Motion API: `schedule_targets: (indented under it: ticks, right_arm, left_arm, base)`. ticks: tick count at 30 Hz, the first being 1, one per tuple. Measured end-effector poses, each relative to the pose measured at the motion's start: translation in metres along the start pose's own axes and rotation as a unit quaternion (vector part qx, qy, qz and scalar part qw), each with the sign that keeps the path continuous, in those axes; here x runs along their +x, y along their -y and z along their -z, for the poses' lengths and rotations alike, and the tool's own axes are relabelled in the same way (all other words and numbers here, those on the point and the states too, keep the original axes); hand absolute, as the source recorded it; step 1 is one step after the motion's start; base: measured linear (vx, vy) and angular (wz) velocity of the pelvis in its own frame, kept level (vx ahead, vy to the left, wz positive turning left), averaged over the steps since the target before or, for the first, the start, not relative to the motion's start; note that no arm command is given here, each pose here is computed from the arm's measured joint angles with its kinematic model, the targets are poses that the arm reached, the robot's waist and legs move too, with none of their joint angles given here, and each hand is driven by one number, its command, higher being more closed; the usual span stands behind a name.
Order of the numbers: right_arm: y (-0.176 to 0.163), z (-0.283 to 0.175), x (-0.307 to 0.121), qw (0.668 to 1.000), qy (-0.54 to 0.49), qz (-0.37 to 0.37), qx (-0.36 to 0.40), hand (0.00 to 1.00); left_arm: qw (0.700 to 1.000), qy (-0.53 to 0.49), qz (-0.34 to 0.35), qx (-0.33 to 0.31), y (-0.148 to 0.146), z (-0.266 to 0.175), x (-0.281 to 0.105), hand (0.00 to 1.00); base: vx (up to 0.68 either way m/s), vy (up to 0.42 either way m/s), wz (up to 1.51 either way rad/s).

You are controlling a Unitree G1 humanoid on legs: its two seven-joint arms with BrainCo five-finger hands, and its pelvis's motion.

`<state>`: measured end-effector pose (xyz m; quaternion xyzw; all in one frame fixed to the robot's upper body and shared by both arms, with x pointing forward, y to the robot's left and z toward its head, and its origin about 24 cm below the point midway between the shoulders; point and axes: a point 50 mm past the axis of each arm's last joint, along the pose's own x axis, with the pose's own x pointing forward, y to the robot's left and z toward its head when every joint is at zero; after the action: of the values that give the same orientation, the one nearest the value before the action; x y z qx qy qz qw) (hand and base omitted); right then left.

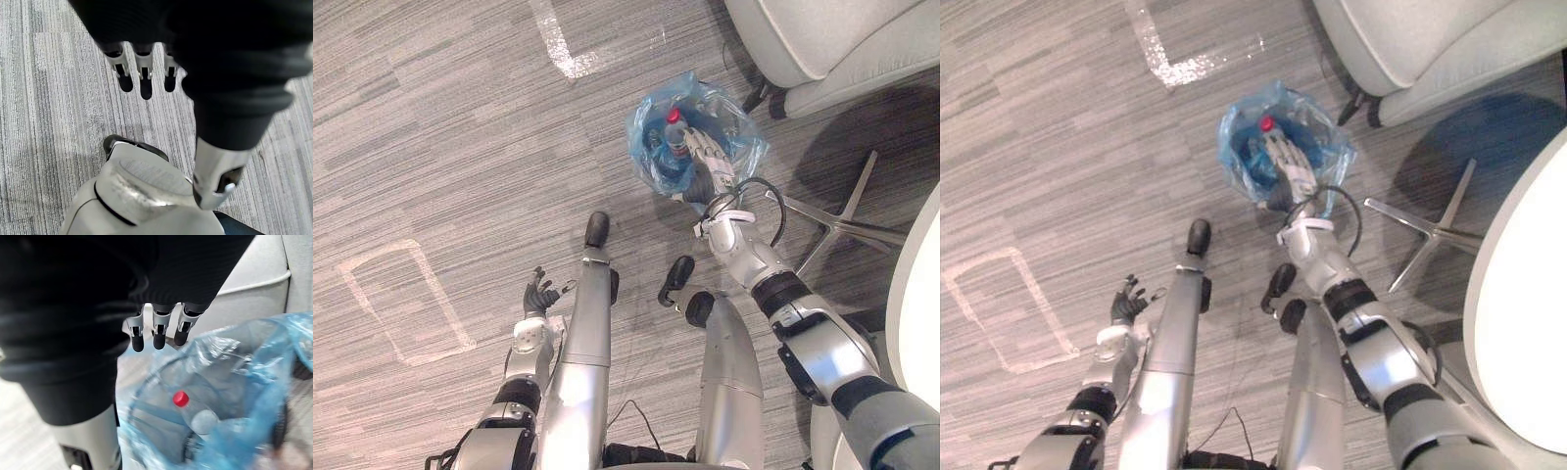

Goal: Gather rubbish on tea table into small bin, then transfer packed bag to large trash can.

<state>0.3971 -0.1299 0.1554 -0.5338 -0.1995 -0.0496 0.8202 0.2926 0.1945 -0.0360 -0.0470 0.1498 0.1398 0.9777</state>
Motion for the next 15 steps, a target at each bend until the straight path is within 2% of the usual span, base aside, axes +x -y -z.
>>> schedule_targets:
  ticks: [10, 11, 15]
  right_arm:
    - [0.002, 0.022, 0.008, 0.996, -0.076, -0.016, -0.049, 0.0]
    - [0.001, 0.023, 0.007, 0.995, -0.08, -0.019, -0.05, 1.0]
    - [-0.01, 0.023, 0.003, 0.994, -0.094, -0.039, -0.046, 1.0]
  left_arm:
    - [1.0, 0.015, -0.003, -0.02, 0.008, -0.008, 0.003, 0.0]
    - [1.0, 0.015, -0.002, -0.021, 0.009, -0.008, 0.003, 0.0]
    - [1.0, 0.014, -0.002, -0.027, 0.01, -0.008, 0.003, 0.0]
  base:
    - [0.0, 0.011, 0.16]
    - [-0.02, -0.003, 0.15]
    - [-0.02, -0.005, 0.11]
